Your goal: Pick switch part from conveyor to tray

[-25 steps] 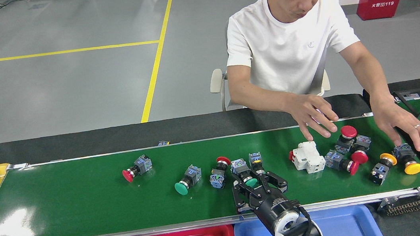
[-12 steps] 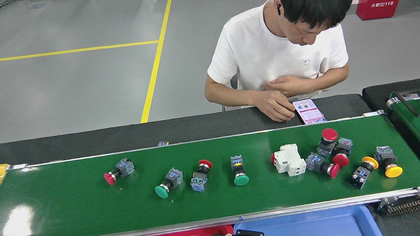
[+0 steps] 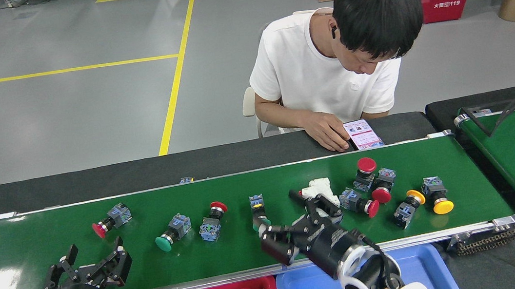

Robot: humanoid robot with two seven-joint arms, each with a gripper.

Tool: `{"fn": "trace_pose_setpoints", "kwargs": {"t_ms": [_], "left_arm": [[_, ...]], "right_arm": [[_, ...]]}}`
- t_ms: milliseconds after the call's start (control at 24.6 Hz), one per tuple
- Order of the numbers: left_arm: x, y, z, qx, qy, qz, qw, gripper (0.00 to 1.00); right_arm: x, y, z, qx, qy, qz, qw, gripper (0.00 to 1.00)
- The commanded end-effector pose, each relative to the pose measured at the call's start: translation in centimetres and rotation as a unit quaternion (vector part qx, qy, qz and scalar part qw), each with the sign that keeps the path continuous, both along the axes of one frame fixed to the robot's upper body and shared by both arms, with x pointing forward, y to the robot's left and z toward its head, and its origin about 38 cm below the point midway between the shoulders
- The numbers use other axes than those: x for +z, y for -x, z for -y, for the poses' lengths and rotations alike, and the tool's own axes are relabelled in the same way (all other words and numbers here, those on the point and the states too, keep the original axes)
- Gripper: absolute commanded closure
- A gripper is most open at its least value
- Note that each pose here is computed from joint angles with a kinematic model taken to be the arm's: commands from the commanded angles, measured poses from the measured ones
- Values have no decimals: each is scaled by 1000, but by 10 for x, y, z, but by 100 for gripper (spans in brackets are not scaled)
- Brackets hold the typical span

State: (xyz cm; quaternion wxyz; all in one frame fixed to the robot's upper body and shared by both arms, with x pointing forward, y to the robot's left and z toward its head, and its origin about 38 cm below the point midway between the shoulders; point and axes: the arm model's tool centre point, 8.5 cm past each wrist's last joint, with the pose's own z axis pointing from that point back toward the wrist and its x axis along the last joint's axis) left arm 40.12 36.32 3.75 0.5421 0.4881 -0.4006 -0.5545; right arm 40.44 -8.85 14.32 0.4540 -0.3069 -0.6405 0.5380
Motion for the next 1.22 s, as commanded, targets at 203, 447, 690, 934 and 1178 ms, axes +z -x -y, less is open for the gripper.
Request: {"fn": "trace_pose_setpoints", "kwargs": {"t_ms": [203, 447, 690, 934, 1178], "left_arm": [[7, -29, -46, 36, -25, 13, 999, 0], [7, -50, -71, 30, -51, -16, 998, 2], [-8, -43, -78, 8, -56, -42, 997, 5], [-5, -47, -74, -9, -36, -17, 999, 87], [11, -52, -63, -13, 13, 31, 999, 94]], "right_arm": [[-24, 17, 78, -150, 20, 66, 986, 0], [-49, 42, 72, -142, 32, 36, 989, 0], [-53, 52, 43, -120, 33, 27, 992, 1], [-64, 43, -35, -32, 51, -65, 996, 1], [-74, 30, -63, -24, 77, -110, 991, 2]]}}
